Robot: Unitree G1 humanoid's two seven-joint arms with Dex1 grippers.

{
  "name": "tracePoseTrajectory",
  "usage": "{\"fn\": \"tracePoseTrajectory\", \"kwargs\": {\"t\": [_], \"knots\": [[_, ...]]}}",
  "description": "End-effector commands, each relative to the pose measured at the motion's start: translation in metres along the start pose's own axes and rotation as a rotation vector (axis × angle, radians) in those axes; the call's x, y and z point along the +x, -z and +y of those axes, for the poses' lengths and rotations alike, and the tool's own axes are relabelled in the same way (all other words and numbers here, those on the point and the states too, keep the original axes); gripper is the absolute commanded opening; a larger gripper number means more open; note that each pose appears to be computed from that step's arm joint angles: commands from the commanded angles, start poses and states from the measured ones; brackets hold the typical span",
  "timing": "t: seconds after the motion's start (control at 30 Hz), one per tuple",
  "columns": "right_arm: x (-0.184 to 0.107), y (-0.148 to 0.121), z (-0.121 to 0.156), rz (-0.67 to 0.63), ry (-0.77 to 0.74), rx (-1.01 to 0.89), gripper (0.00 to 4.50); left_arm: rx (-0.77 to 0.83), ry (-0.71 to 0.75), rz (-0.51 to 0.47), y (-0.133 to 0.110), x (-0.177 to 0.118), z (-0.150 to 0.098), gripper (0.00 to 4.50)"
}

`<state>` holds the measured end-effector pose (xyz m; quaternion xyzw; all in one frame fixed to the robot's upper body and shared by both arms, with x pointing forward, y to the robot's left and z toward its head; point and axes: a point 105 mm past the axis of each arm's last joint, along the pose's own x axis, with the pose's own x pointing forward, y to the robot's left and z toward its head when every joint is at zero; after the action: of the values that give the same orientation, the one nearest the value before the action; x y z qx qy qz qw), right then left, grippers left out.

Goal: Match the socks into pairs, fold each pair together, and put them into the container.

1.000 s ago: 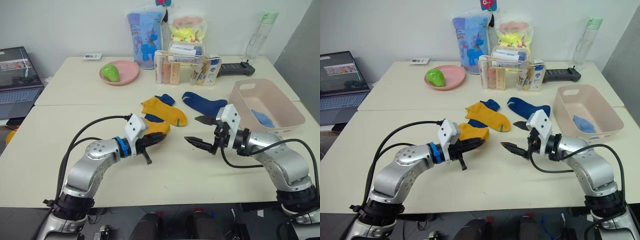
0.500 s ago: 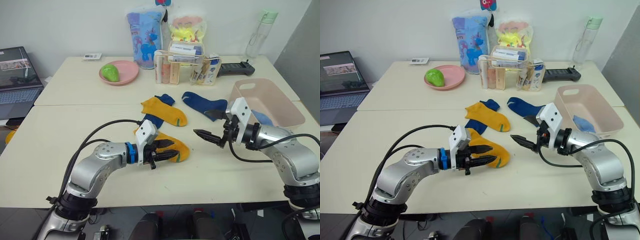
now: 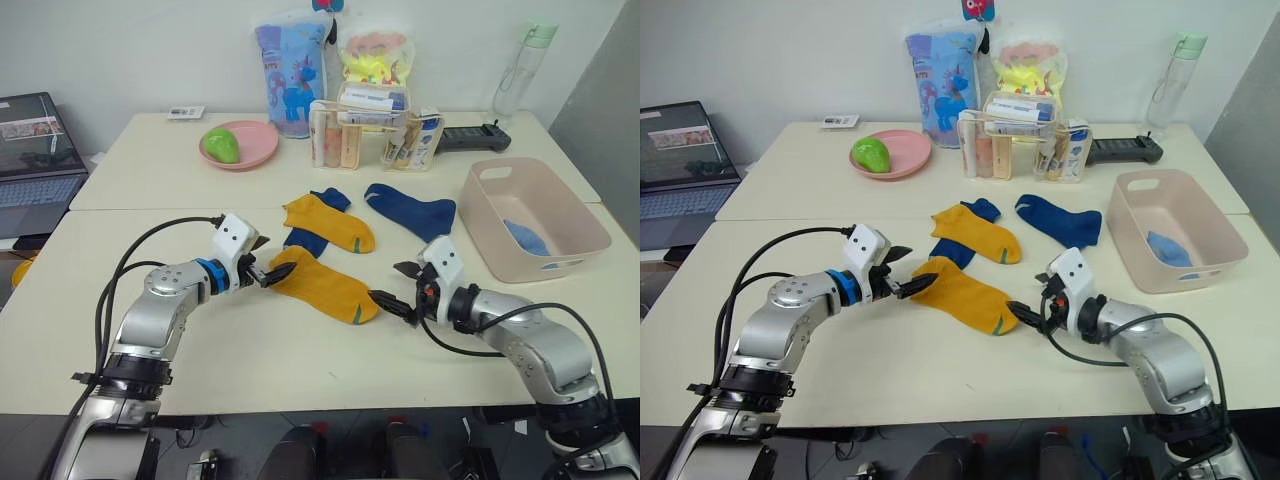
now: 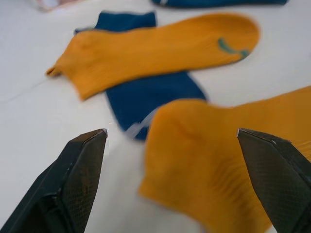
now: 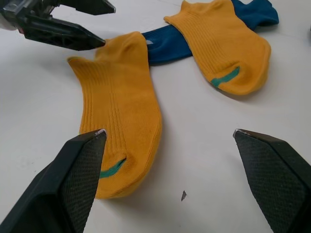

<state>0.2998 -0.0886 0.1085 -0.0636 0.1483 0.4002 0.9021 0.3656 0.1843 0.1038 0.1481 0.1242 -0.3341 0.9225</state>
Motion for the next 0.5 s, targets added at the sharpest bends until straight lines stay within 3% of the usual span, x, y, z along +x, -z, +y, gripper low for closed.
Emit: {"fn": "tracePoseTrajectory", "kwargs": {"t": [0.03,0.17,0.23,0.27,0.5], "knots": [[0.004,0.011,0.005,0.06,-0.007,-0.013,4.5,0.051,0.028,0.012,0.001,0.002,0.0,4.47],[0.007,0.019,0.006,0.092,-0.01,-0.011,4.5,0.043,0.054,0.029,0.007,0.001,-0.003,4.47],[0.008,0.021,0.006,0.096,-0.007,-0.008,4.5,0.043,0.055,0.035,0.009,0.001,-0.003,4.07],[0.009,0.022,0.007,0.097,-0.016,-0.001,4.12,0.04,0.057,0.034,0.01,0.0,-0.004,3.92],[0.007,0.016,0.008,0.075,-0.046,0.019,1.89,0.028,0.074,0.012,0.007,-0.003,-0.011,1.73]]}}
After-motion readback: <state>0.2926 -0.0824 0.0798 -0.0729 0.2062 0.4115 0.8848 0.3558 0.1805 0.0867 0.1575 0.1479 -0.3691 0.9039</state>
